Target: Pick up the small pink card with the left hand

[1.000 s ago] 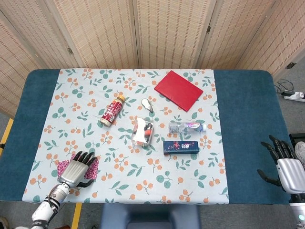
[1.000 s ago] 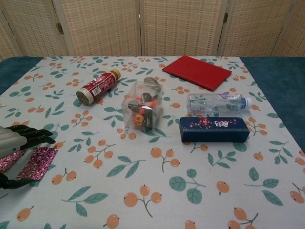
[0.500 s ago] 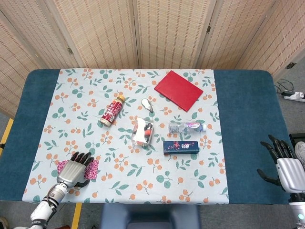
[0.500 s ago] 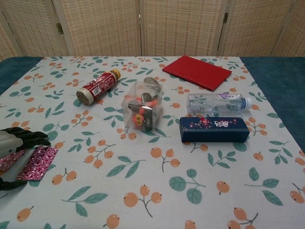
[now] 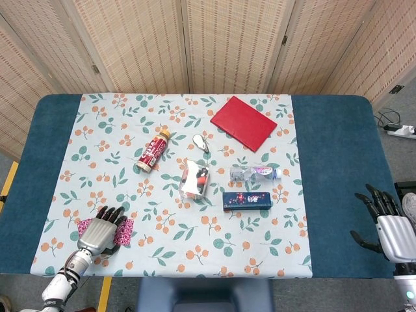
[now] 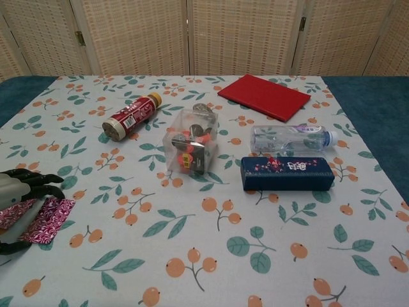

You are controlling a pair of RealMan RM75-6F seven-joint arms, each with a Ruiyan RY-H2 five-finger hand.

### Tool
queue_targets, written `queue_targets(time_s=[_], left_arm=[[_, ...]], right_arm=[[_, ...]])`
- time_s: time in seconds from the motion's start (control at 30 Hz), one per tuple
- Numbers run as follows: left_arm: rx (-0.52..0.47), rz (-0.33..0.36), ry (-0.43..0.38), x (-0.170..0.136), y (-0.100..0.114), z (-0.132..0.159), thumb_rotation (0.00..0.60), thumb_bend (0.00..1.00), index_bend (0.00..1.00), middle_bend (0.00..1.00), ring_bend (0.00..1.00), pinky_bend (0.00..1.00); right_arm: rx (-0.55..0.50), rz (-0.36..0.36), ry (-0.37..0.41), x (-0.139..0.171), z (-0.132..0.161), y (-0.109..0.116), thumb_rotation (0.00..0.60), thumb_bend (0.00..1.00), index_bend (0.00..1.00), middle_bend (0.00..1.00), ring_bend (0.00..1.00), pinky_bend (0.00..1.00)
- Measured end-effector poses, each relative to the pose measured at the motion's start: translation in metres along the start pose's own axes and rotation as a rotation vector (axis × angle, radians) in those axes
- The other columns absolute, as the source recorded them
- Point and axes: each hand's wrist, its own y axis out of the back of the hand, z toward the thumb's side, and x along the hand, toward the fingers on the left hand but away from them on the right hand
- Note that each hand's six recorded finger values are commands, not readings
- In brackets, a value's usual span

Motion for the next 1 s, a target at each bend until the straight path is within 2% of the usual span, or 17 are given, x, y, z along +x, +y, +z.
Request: queue_targets(time_s=[0.23,0.4,0.53,0.77,1.0], left_arm=[[-0.033,0.027,0.02,-0.007,0.01,-0.008,0.496,0.36,0.21,0.0,0.0,0.0],[-0.07,0.054,0.075,-0.016,0.021,-0.029,0.5,0.36,0.2,0.0,0.0,0.0],[-0.096,0.053,0.131,-0.024,0.021,-0.05,0.499,0.36,0.2,0.0,0.0,0.0],[-0.141,0.003,0.231,-0.036,0.001,-0.079,0.5,0.36,0.19,0.0,0.0,0.0],[-0.186,-0.042,0.285,-0.043,-0.019,-0.091,0.499,0.36,0.18,0.0,0.0,0.0]], right_arm=[[0.001,-0.004,-0.002,0.0,-0.001,0.001,0.6,0.27,0.15,0.05,0.03,0.0],[-0.001,0.001,-0.003,-0.001,-0.002,0.0,0.6,0.27,0.15,0.05,0.03,0.0],[-0.002,0.002,-0.001,-0.002,-0.001,0.0,0.6,0.27,0.15,0.05,0.03,0.0],[0.002,0.001,0.008,-0.004,0.002,0.0,0.6,0.27,0.15,0.05,0.03,0.0],[0.001,0.009,0.015,-0.006,0.005,-0.001,0.6,0.27,0.15,0.05,0.03,0.0]])
